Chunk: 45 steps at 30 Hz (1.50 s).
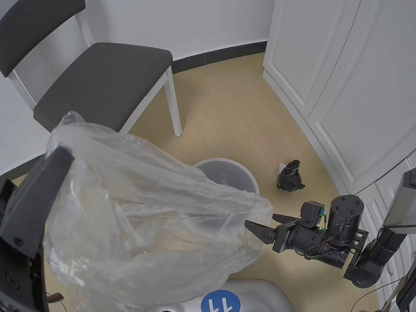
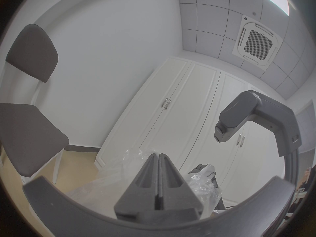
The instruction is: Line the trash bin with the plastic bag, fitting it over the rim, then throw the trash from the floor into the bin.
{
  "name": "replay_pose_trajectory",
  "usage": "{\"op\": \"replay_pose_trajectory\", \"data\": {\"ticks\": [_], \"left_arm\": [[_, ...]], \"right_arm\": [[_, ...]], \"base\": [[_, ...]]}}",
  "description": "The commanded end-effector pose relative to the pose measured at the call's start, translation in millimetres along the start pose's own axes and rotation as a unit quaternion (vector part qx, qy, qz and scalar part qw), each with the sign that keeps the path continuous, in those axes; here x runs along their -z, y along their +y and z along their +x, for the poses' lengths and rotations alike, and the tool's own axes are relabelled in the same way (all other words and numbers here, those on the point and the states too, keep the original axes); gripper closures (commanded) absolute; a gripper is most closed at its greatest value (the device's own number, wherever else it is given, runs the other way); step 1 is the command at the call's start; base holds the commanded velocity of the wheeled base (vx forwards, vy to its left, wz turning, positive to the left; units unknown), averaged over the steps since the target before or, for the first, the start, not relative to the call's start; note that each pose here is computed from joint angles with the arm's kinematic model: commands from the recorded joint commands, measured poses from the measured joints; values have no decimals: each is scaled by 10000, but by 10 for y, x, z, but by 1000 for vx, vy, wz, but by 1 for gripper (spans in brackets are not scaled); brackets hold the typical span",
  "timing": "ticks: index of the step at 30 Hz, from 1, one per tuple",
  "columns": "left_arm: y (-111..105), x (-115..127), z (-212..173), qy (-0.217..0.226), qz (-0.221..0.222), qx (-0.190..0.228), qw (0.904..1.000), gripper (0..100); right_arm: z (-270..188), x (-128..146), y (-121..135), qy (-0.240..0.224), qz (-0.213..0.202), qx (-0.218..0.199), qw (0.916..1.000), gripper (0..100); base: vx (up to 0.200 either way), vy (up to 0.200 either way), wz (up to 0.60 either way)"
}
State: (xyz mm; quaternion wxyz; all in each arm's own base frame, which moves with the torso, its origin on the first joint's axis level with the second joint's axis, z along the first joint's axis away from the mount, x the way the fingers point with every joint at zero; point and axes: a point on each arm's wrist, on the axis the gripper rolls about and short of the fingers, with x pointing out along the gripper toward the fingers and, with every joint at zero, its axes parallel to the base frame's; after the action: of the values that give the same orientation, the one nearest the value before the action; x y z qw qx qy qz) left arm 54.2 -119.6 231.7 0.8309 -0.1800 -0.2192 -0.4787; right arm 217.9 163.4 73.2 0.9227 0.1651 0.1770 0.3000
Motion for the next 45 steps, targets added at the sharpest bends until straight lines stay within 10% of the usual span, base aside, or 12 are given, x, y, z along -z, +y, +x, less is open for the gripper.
{"op": "replay_pose_trajectory", "data": {"ticks": [1, 45], "left_arm": [[-6, 3, -2, 7, -40, 19, 10000, 100], [-19, 49, -5, 119, -32, 70, 9999, 100]], "right_arm": [[70, 100, -64, 126, 4, 77, 9999, 0], [119, 217, 85, 36, -110, -257, 9996, 0]], "base": [[0, 0, 0], [0, 0, 0]]}}
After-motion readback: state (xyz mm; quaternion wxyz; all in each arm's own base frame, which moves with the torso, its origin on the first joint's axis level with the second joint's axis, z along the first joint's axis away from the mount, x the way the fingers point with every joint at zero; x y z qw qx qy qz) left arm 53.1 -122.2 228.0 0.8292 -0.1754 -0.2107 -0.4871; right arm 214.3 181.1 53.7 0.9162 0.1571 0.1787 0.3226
